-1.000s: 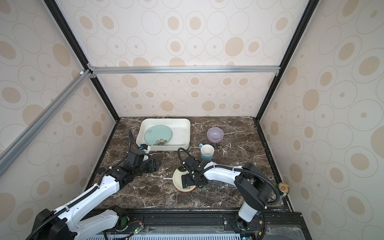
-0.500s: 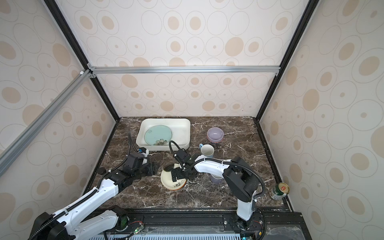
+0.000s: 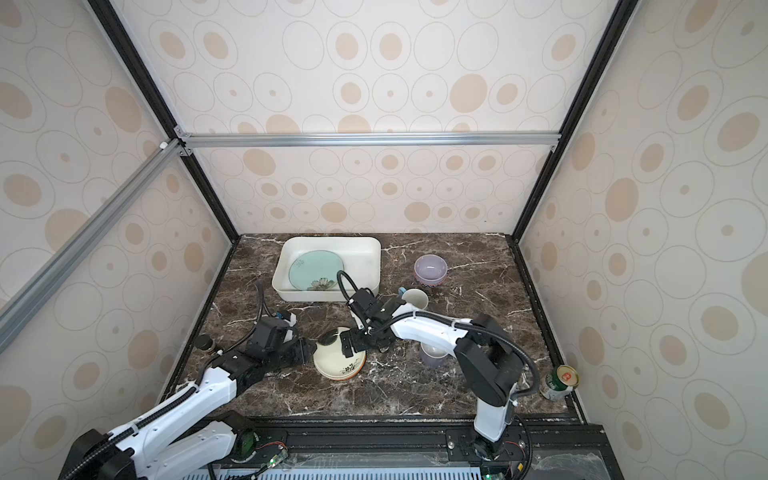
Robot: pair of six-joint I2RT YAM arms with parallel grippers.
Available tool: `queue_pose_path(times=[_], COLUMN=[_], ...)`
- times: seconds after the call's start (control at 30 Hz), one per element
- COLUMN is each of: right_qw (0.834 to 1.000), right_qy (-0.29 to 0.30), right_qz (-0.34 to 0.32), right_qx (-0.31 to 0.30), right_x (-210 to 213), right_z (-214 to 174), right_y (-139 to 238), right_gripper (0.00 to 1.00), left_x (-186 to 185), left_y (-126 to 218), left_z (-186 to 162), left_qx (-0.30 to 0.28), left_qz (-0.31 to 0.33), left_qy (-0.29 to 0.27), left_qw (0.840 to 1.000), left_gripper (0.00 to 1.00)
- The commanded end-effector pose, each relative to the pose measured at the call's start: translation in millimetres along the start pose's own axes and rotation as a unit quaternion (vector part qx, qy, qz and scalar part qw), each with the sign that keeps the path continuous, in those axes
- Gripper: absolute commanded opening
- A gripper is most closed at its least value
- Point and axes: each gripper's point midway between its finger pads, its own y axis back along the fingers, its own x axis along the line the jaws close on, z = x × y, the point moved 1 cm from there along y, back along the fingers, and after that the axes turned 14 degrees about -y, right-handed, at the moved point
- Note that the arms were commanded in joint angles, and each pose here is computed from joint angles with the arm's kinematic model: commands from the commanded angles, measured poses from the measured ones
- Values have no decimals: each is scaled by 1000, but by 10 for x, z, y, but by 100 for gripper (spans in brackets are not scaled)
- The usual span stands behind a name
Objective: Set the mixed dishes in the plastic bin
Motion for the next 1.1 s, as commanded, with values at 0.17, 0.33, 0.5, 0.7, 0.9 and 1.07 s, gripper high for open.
queue_pose_path(times=[0.17,0.33,0.5,0.7,0.9,1.07], right_qw=[999,999,999,999,999,999], right_qy=[-14,-20,-22,-31,-39,-43], right_qz=[-28,-21,-17,-13,-9,-5], right_qx=[-25,-20,-23,-26,-31,-31], right_x=[-381,-410,-437,-531,-606,-641], right_z=[-67,-110,-125,-130,-113,-85], right_y=[305,262,263,287,326,326], right_gripper=[100,100,100,100,100,100], left_x=[-142,-208,-228,-208,-181,-152], left_y=[-90,-145,-195,-291,-291,-306], left_z=[-48,-51,0,-24,38,69], left_qx=[36,58,69,98,103,115], left_qz=[-9,-5,6,19,37,54], left_qy=[-24,-45,-61,-77,-91,-100], left_qw=[999,997,996,992,990,987], left_gripper=[50,49,39,27,17,2])
